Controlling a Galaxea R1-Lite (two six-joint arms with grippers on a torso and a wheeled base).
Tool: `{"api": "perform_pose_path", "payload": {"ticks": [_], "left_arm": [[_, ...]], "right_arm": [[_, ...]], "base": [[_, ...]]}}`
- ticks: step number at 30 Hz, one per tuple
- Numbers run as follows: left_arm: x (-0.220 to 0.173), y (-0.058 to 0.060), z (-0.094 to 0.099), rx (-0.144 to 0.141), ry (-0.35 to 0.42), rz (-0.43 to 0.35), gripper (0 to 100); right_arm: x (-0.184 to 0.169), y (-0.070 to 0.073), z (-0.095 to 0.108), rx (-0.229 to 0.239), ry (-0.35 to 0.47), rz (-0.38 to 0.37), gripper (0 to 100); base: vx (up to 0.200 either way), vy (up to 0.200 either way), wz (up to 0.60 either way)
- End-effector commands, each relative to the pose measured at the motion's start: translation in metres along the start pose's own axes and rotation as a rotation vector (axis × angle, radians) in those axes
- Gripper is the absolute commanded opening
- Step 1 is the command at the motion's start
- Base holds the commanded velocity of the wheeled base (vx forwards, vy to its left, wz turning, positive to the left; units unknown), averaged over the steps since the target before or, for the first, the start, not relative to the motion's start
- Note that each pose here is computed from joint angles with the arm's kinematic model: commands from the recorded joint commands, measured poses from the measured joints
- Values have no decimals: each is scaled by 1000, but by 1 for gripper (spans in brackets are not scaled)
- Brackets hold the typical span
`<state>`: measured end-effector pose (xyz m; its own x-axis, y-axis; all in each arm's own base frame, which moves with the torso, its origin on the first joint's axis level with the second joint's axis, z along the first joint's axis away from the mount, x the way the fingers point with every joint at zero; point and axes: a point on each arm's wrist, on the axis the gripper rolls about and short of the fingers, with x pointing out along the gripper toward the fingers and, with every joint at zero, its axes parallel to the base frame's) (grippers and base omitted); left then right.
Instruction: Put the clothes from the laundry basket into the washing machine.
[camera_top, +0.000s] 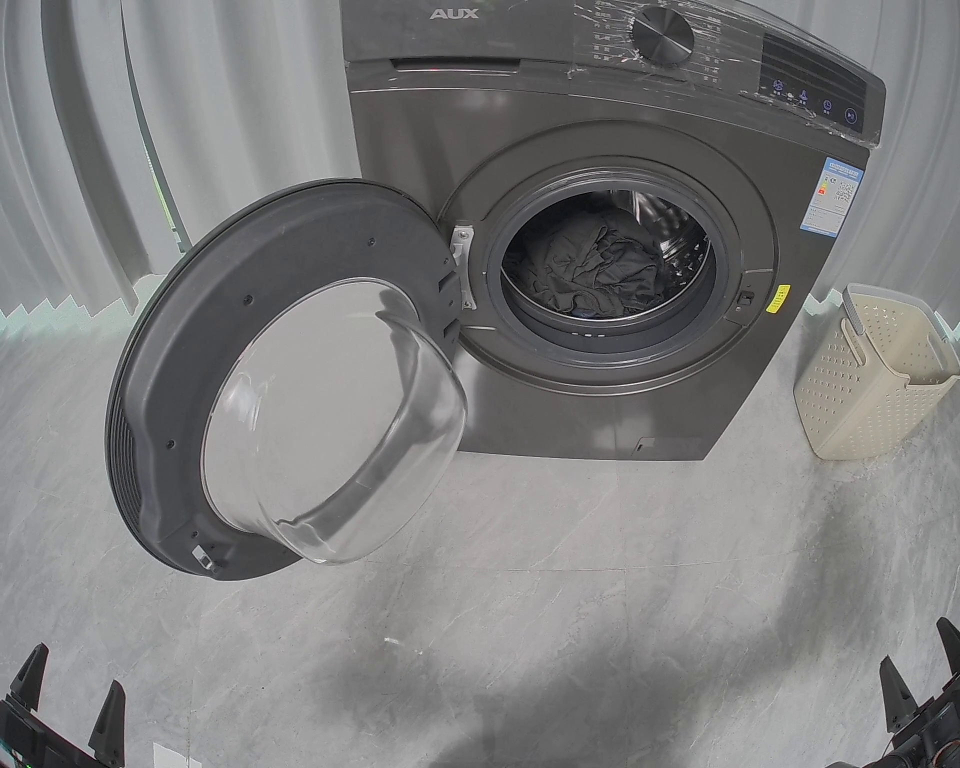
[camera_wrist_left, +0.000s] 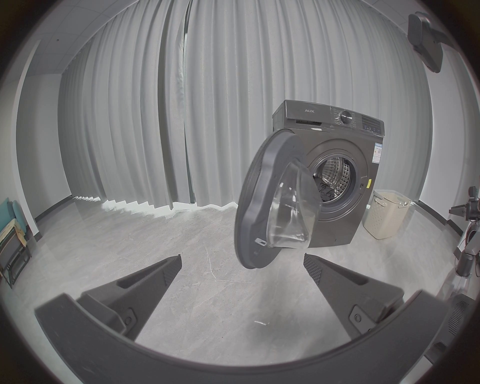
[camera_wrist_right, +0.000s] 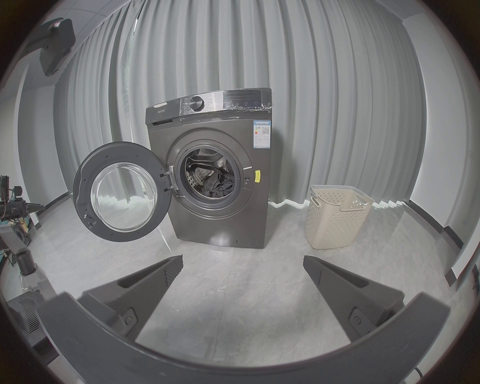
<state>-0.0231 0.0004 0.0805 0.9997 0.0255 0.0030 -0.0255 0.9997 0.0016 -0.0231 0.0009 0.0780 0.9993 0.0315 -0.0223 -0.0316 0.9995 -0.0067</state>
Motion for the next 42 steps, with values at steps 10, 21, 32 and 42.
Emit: {"api": "perform_pose_path", "payload": {"ticks": [10,21,32,42], "left_arm": [[0,0,-5,-9,4,5,100],[-3,0,84,-48,-66,-139,100],[105,-18,109,-57,192,-379,100],[160,-35,115,-59,220,-487,100]], "right_arm": [[0,0,-2,0,-7,-1,100],[0,0,-2,3,-7,-2,100],[0,0,-2,1,-7,-2,100],[0,0,-2,1,-7,-1,100]], "base": [[0,60,0],[0,0,0],[0,0,0],[0,0,0]]}}
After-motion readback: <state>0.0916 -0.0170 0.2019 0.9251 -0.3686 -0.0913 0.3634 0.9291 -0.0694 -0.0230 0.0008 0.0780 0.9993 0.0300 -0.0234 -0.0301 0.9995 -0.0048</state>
